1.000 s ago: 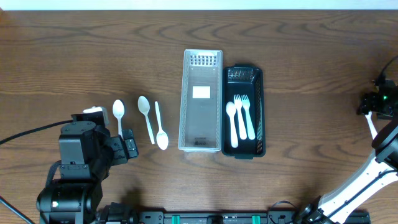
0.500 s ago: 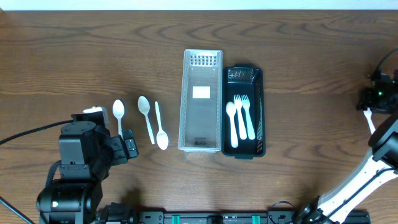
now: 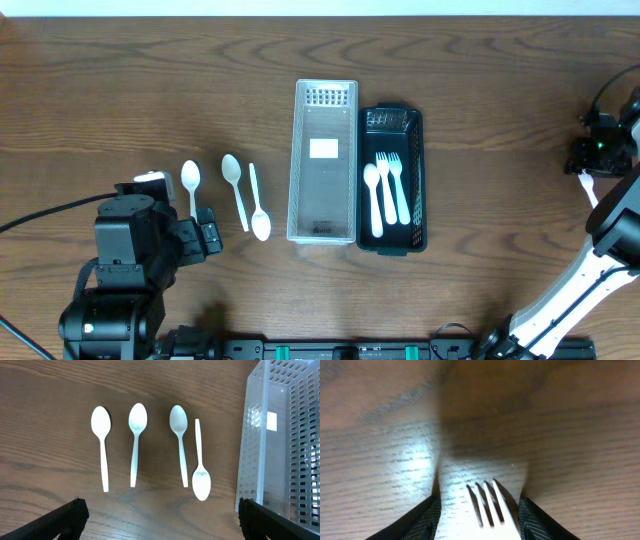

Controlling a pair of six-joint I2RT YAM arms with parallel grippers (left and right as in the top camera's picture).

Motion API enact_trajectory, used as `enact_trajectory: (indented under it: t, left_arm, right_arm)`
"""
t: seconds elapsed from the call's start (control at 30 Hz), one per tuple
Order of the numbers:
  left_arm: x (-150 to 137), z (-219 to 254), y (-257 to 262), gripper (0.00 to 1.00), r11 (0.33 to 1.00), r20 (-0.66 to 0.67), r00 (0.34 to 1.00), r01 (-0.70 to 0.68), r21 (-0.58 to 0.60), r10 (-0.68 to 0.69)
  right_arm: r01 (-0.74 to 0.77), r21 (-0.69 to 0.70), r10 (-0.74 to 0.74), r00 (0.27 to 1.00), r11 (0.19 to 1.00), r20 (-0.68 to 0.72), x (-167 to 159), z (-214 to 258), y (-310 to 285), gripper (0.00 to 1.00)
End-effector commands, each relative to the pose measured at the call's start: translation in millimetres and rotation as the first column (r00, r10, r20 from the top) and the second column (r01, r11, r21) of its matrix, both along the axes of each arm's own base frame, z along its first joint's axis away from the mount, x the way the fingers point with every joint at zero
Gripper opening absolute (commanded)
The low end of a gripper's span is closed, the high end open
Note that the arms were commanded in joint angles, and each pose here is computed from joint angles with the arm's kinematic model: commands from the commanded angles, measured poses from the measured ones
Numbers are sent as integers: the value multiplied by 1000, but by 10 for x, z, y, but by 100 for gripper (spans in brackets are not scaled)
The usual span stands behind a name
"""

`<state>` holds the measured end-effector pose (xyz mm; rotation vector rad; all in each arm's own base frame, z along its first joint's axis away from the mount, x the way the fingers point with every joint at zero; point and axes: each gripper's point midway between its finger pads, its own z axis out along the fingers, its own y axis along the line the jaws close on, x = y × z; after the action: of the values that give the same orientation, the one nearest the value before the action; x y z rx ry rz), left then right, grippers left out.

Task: Pack container
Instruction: 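Move the right gripper to the last white fork and grasp it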

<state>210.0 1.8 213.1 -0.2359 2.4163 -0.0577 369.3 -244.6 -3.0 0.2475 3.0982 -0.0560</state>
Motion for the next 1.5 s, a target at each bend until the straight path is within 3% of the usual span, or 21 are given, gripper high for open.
enact_trajectory:
  t: [0.0, 0.43, 1.1, 1.47]
  left_arm:
    - [9, 46, 15, 98, 1000, 11, 1000, -14, -6, 14]
    - [10, 45, 15, 98, 1000, 10, 1000, -14, -6, 14]
    - [18, 54, 15, 98, 1000, 15, 1000, -14, -6, 14]
    - [18, 54, 15, 98, 1000, 15, 1000, -14, -6, 14]
  right_arm:
    - [50, -15, -51, 998, 999, -47, -153, -96, -117, 54]
    - [84, 17, -83, 995, 996, -57, -291, -174, -157, 51]
    - [93, 30, -91, 994, 995, -51, -282, -175, -135, 24]
    - [108, 26, -107, 993, 994, -44, -266, -175, -146, 19]
